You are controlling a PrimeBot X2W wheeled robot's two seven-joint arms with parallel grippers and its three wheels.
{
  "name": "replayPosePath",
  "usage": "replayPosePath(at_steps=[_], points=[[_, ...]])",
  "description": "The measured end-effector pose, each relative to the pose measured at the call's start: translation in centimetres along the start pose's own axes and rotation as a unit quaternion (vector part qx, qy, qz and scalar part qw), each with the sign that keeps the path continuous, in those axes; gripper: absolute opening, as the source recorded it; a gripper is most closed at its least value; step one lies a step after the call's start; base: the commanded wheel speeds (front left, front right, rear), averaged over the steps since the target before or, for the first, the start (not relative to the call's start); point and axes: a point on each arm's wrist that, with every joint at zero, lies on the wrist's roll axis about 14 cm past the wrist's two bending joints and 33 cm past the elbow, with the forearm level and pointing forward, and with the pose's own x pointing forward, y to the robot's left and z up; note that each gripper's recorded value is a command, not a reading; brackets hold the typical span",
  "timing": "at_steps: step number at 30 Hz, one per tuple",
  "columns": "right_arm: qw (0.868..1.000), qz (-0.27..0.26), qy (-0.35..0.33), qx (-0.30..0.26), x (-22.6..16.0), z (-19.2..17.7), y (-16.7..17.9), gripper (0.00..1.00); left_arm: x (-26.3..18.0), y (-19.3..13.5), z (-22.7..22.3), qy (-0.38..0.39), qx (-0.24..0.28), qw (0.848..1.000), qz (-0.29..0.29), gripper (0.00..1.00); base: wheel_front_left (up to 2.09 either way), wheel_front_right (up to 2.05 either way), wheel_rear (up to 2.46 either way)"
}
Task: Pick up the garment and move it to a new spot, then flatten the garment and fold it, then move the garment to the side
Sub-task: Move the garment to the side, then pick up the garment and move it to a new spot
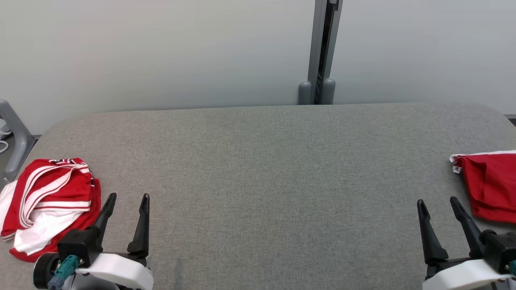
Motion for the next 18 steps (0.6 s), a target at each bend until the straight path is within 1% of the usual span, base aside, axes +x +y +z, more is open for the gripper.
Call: replayPosePath(at_steps=[6, 18], points=[[1.0, -0.004, 0.004, 0.0, -1.0, 0.1, 0.0, 1.0, -0.2, 0.0, 0.0, 0.002, -0.003, 1.0, -0.006, 1.0, 0.0, 0.0, 0.0], [1.0, -0.007, 0.002, 0.002, -1.4, 0.4, 0.0, 1.0, -0.2, 0.3, -0.7, 0.01, -0.003, 1.0, -0.008, 1.0, 0.0, 0.0, 0.0]])
